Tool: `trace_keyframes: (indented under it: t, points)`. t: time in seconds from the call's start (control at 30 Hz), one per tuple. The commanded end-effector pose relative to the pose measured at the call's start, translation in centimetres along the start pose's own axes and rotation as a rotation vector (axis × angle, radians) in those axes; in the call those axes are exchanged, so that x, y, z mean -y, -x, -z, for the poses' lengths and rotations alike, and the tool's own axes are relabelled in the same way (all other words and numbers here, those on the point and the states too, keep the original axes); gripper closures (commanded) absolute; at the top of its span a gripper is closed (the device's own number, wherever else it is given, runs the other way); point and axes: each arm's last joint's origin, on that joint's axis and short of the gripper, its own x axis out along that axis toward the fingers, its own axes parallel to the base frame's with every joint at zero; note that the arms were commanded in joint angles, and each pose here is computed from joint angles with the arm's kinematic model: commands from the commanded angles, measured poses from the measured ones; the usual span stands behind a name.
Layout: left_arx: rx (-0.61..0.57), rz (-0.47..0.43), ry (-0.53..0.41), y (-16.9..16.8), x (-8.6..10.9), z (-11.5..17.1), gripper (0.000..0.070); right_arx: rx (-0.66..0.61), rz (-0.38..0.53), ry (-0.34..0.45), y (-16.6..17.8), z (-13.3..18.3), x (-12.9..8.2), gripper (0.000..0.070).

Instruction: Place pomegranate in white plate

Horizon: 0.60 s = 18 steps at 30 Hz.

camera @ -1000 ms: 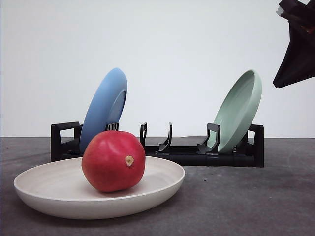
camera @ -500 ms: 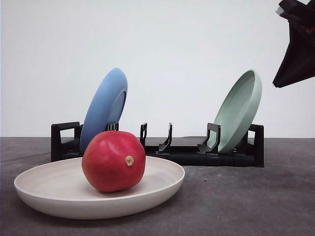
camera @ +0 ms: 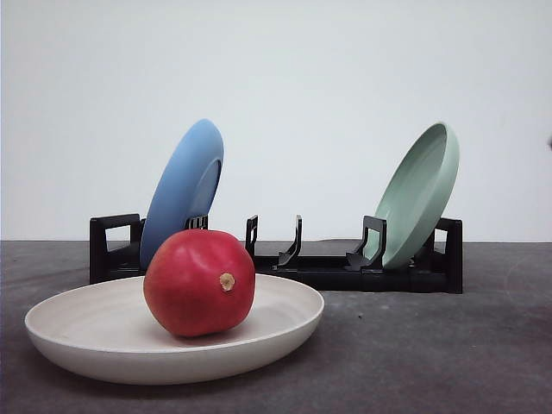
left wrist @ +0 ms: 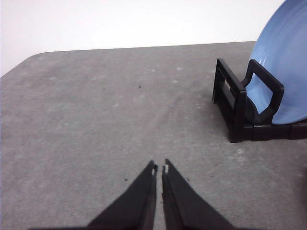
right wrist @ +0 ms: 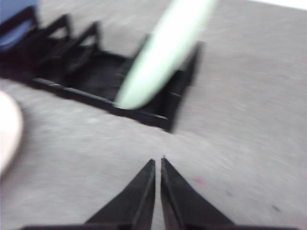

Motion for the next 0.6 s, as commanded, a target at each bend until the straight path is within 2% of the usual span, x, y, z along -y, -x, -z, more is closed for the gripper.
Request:
trace_keyframes:
  t: [0.0,0.13,0.33,0.57]
  points:
    - [-0.011,0.002,-0.014,-0.1,0.0,0.4,0.07,0.056,0.027,-0.019,0.4,1.1,0.4,0.0687]
    - [-0.011,0.002,-0.014,-0.1,0.0,0.4,0.07,0.163,0.102,-0.044,1.0,3.7,1.2,0.0687]
    - [-0.011,0.002,-0.014,-0.1,0.0,0.4,0.07,0.286,0.205,-0.063,1.7,5.9,2.1,0.0687]
    - [-0.011,0.002,-0.014,-0.1,0.0,0.4,0.07,0.324,0.246,-0.084,1.1,7.4,2.6,0.0687]
